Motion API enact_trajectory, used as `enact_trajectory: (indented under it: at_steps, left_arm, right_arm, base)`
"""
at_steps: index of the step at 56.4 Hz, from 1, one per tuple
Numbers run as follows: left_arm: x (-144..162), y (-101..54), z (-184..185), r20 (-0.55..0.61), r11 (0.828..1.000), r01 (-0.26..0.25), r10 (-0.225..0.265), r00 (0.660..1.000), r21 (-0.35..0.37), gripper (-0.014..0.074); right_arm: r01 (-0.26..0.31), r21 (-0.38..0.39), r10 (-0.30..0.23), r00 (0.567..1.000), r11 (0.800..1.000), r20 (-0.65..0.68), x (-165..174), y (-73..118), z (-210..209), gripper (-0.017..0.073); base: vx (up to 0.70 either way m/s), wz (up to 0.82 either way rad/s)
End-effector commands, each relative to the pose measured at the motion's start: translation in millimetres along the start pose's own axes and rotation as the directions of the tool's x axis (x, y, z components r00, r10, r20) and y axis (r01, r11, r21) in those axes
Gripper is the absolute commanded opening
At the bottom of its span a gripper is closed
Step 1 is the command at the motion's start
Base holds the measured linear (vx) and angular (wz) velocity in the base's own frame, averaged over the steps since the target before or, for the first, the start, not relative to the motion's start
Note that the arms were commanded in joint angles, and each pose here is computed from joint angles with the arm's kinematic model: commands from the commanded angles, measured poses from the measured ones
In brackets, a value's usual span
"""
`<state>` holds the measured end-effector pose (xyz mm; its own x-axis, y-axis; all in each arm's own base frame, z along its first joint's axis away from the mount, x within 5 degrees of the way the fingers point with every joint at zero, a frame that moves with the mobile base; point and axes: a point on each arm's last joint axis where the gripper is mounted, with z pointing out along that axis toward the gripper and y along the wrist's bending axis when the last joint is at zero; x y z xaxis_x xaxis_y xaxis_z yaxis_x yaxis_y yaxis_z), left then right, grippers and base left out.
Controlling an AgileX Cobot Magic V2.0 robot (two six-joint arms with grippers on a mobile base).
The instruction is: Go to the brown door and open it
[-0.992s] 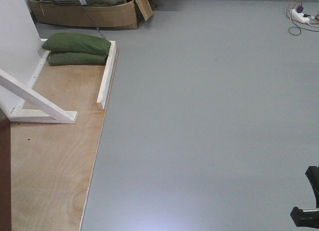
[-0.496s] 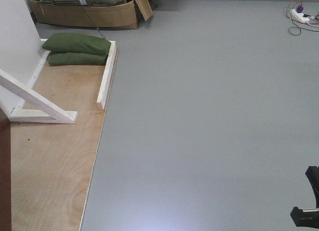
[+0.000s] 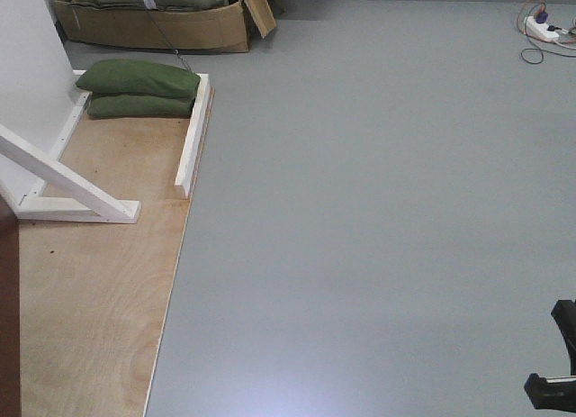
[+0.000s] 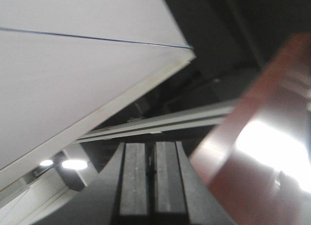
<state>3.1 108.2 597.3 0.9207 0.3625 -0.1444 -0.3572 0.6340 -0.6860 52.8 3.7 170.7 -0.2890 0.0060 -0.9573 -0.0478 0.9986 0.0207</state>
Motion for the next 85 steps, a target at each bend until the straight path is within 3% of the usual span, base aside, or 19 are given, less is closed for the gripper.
enact_trajectory:
  at_steps: [1,8,13,18,21,24,27,31,35,39,43,47,57,65,69,74,80,81,85]
  left_arm:
    - [1,7.7,8,0.048,0.999,0.002,0.000,0.999,-0.032,-0.0006]
    - [9,28.4,19,0.117,0.995,-0.049,0.059,0.991,-0.086,-0.0006]
    - [22,42.1,27,0.076,0.991,-0.057,0.067,0.995,-0.120,-0.0006]
    - [43,57.7,31,-0.053,0.982,0.018,-0.028,0.998,-0.187,-0.0006]
    - [56,63.9,32,-0.142,0.970,0.080,-0.114,0.983,-0.230,-0.0006]
    - [67,68.4,32,-0.213,0.960,0.111,-0.168,0.963,-0.256,-0.0006]
    - [74,71.3,32,-0.257,0.959,0.104,-0.173,0.951,-0.262,-0.0006]
    - [77,80.6,37,-0.263,0.967,0.026,-0.095,0.960,-0.253,-0.0006]
    - [70,90.3,44,-0.198,0.969,-0.121,0.078,0.977,-0.215,-0.0006]
    - [62,97.2,51,-0.122,0.949,-0.261,0.241,0.963,-0.180,-0.0006]
    - [56,100.9,55,-0.072,0.920,-0.360,0.353,0.933,-0.155,-0.0006]
    - [50,102.9,57,-0.025,0.906,-0.395,0.396,0.918,-0.154,-0.0006]
    - [41,101.2,57,0.088,0.904,-0.395,0.412,0.907,-0.162,-0.0006]
    - [45,102.5,57,0.052,0.903,-0.399,0.411,0.910,-0.159,-0.0006]
    - [52,103.6,58,-0.024,0.891,-0.434,0.435,0.900,-0.135,-0.0006]
    - [62,102.5,58,-0.122,0.845,-0.531,0.521,0.844,-0.065,-0.0006]
    - [68,101.9,59,-0.137,0.759,-0.650,0.647,0.751,0.022,-0.0006]
    - [68,100.0,59,-0.120,0.739,-0.673,0.672,0.731,0.040,-0.0006]
    - [69,100.6,61,-0.090,0.713,-0.699,0.701,0.708,0.056,-0.0006]
  right_arm:
    - [0.009,0.006,-0.009,0.997,1.000,0.076,-6,-0.5,0,0.0000]
    - [0.009,0.006,-0.009,0.997,1.000,0.076,-6,-0.5,0,0.0000]
    - [0.009,0.006,-0.009,0.997,1.000,0.076,-6,-0.5,0,0.0000]
    - [0.009,0.006,-0.009,0.997,1.000,0.076,-6,-0.5,0,0.0000]
    - [0.009,0.006,-0.009,0.997,1.000,0.076,-6,-0.5,0,0.0000]
    - [0.009,0.006,-0.009,0.997,1.000,0.076,-6,-0.5,0,0.0000]
    - [0.009,0.006,-0.009,0.997,1.000,0.076,-6,-0.5,0,0.0000]
    - [0.009,0.006,-0.009,0.997,1.000,0.076,-6,-0.5,0,0.0000]
    - [0.009,0.006,-0.009,0.997,1.000,0.076,-6,-0.5,0,0.0000]
    - [0.009,0.006,-0.009,0.997,1.000,0.076,-6,-0.5,0,0.0000]
    - [0.009,0.006,-0.009,0.997,1.000,0.076,-6,-0.5,0,0.0000]
    - [0.009,0.006,-0.009,0.997,1.000,0.076,-6,-0.5,0,0.0000]
    - [0.009,0.006,-0.009,0.997,1.000,0.076,-6,-0.5,0,0.0000]
    - [0.009,0.006,-0.009,0.997,1.000,0.076,-6,-0.5,0,0.0000]
    - [0.009,0.006,-0.009,0.997,1.000,0.076,-6,-0.5,0,0.0000]
    - [0.009,0.006,-0.009,0.997,1.000,0.076,-6,-0.5,0,0.0000]
    - [0.009,0.006,-0.009,0.997,1.000,0.076,-6,-0.5,0,0.0000]
    - [0.009,0.006,-0.009,0.997,1.000,0.076,-6,-0.5,0,0.0000]
    - [0.009,0.006,-0.009,0.997,1.000,0.076,-6,-0.5,0,0.0000]
  base:
    - [0.00,0.00]
    - [0.00,0.00]
    - [0.00,0.00]
    - [0.00,0.00]
    - [0.00,0.00]
    - [0.00,0.00]
    - [0.00,0.00]
    - [0.00,0.00]
    - [0.00,0.00]
    - [0.00,0.00]
    - [0.00,0.00]
    - [0.00,0.00]
    - [0.00,0.00]
    - [0.00,0.00]
    - [0.00,0.00]
    - [0.00,0.00]
    - [0.00,0.00]
    - [0.00,0.00]
    - [0.00,0.00]
